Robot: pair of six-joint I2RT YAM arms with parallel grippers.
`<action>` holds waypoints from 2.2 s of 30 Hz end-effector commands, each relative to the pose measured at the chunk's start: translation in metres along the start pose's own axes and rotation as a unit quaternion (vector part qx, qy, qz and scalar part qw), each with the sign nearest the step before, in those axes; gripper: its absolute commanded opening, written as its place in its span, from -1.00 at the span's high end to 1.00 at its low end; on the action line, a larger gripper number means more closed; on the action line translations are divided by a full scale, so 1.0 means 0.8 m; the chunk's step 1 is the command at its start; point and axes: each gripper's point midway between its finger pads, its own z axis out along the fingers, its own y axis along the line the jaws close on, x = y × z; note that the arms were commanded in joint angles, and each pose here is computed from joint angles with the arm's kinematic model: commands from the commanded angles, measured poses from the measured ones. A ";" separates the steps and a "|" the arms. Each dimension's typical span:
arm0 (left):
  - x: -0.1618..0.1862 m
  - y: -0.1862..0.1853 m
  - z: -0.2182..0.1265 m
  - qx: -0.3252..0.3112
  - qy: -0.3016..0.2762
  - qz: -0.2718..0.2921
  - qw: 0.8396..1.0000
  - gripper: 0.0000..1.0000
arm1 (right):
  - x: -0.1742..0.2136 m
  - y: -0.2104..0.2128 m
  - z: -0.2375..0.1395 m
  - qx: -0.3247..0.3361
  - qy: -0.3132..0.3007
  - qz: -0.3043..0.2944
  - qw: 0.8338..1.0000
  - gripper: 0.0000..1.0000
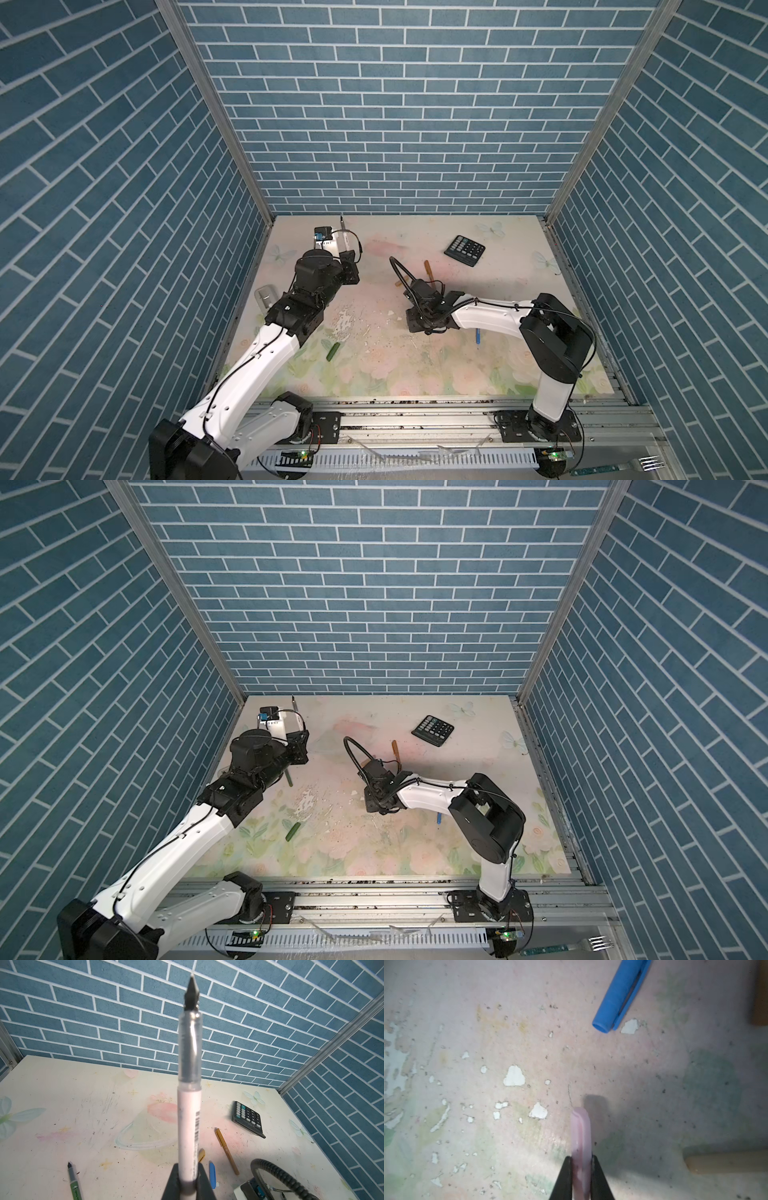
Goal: Insert the pens into the pen caps
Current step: 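Lift the pink cap off the table with the right gripper, then raise the pink cap above the pink pen nib held by the left gripper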
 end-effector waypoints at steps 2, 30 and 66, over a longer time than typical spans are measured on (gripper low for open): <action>-0.002 0.001 0.002 0.001 -0.003 -0.002 1.000 1.00 | 0.005 -0.005 0.001 0.040 0.021 -0.042 0.998 0.58; -0.001 0.002 0.003 0.001 -0.002 -0.001 1.000 1.00 | 0.034 -0.087 0.017 0.174 0.128 -0.067 0.974 0.17; -0.002 -0.072 0.001 0.173 -0.015 0.007 0.985 1.00 | -0.126 0.037 -0.224 -0.103 -0.238 -0.030 0.965 0.78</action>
